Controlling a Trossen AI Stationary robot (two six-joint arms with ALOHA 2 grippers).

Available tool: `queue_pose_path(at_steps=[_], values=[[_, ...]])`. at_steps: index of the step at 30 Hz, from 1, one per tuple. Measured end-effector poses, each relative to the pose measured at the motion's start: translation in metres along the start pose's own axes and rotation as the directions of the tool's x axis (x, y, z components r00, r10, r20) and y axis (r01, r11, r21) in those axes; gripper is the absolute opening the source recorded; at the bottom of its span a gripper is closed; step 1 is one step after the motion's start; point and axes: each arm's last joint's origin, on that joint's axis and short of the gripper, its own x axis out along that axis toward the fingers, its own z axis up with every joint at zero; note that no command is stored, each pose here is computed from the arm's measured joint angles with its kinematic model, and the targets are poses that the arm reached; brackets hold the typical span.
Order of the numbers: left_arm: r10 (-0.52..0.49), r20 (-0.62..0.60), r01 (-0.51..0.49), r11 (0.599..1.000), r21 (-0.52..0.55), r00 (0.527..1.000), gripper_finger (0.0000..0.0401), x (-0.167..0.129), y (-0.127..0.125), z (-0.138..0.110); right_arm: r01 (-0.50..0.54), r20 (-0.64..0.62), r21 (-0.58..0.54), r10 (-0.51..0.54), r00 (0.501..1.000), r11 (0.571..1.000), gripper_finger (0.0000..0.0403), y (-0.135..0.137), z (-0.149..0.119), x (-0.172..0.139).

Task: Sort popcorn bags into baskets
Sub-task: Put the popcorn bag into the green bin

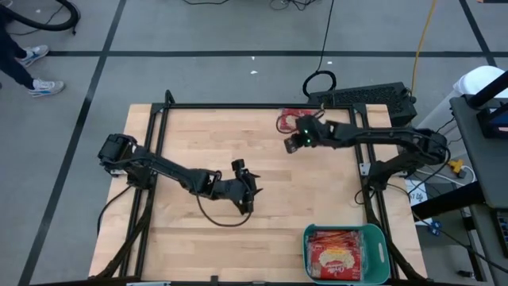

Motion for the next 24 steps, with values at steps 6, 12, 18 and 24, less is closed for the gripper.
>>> queue_pose_path(at_steps=[6,12,18,24], values=[[0.010,-0.017,-0.010,1.000,0.010,1.000,0.0214,0.002,0.004,-0.001,-0.176,0.325,0.054,0.150,0.934,0.983,0.0103,0.019,-0.020,0.006],[0.012,-0.007,-0.012,1.000,-0.004,1.000,0.0214,0.003,0.006,0.000,-0.061,0.447,0.180,-0.026,0.894,0.982,0.0101,0.024,-0.051,0.022],[0.025,-0.011,-0.025,1.000,0.010,1.000,0.0214,0.006,0.013,0.000,0.031,0.442,0.261,-0.148,0.884,0.965,0.0101,0.019,-0.066,0.051],[0.050,-0.033,-0.049,0.999,0.007,0.998,0.0214,0.013,0.027,-0.001,0.083,0.420,0.335,-0.228,0.878,0.938,0.0100,0.003,-0.064,0.071]])
